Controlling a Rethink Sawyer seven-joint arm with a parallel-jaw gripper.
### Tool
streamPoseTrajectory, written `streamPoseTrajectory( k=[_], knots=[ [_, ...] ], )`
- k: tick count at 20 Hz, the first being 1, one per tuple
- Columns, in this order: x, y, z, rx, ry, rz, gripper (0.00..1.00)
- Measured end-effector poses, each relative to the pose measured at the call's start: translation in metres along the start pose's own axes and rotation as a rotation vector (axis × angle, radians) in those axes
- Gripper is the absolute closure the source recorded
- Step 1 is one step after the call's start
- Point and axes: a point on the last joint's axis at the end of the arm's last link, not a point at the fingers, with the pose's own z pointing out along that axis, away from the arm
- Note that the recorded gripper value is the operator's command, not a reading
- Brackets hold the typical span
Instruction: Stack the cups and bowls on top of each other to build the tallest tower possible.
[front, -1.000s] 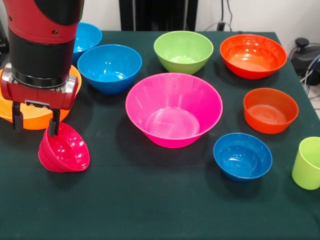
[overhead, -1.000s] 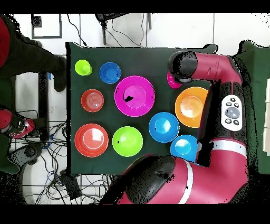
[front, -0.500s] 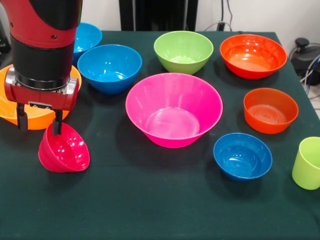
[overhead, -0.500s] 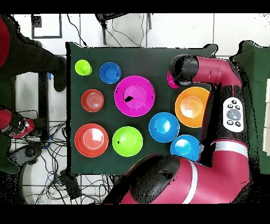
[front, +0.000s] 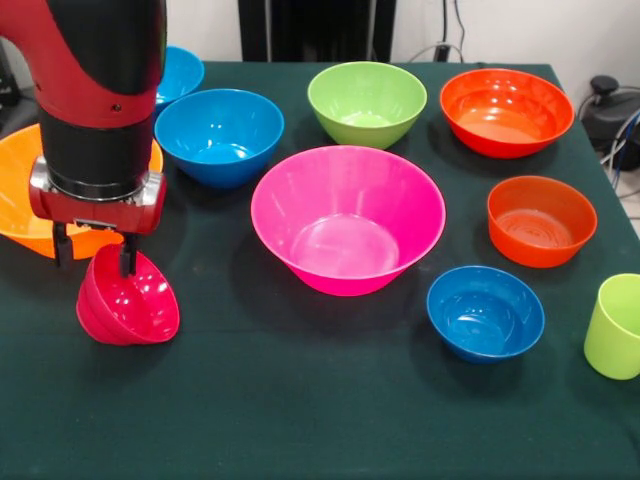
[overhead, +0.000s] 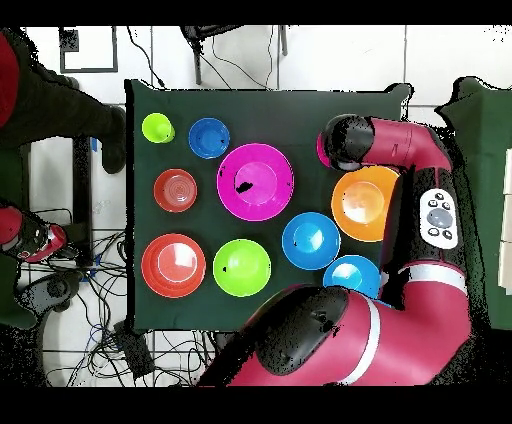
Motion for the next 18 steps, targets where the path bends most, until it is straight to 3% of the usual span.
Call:
streamPoseTrajectory(
  k=[9,18],
  knots=[
    [0.006,0.008,0.018,-0.004,-0.008,-0.01,0.0],
    [0.015,0.009,0.034,0.048,-0.006,-0.06,0.0]
  ],
)
